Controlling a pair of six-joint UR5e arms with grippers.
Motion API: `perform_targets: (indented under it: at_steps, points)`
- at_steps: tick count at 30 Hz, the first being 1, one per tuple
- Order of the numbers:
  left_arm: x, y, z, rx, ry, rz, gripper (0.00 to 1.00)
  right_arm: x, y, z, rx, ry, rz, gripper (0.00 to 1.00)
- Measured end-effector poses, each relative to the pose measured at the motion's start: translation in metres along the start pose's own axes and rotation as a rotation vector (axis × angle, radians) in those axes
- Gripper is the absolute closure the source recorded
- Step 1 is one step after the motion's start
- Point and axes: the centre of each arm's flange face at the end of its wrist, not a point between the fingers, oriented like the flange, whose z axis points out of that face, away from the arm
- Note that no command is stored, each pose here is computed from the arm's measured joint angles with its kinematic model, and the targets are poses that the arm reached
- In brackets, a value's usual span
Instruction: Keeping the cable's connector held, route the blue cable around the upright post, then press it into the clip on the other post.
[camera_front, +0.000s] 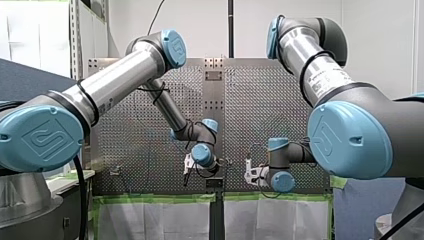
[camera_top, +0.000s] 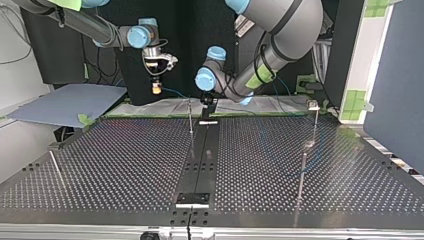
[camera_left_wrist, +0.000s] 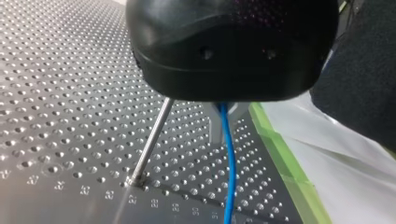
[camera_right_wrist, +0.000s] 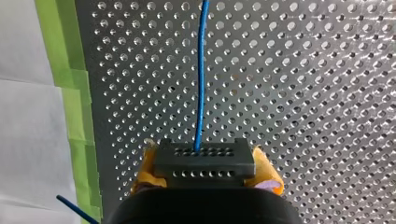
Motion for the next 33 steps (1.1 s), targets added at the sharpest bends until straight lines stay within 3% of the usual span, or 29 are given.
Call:
perform_targets:
  at_steps: [20,33]
  points:
    - [-0.005,0.008,0.011,0.049,-0.026,-0.083,1.0,-0.006,0.017,0.013,-0.025,-0.002,0.016,1.0]
    - [-0.008,0.01,0.016,0.091,-0.043,-0.144,1.0,-0.006,0.028,0.026,-0.042,-0.004,0.014,1.0]
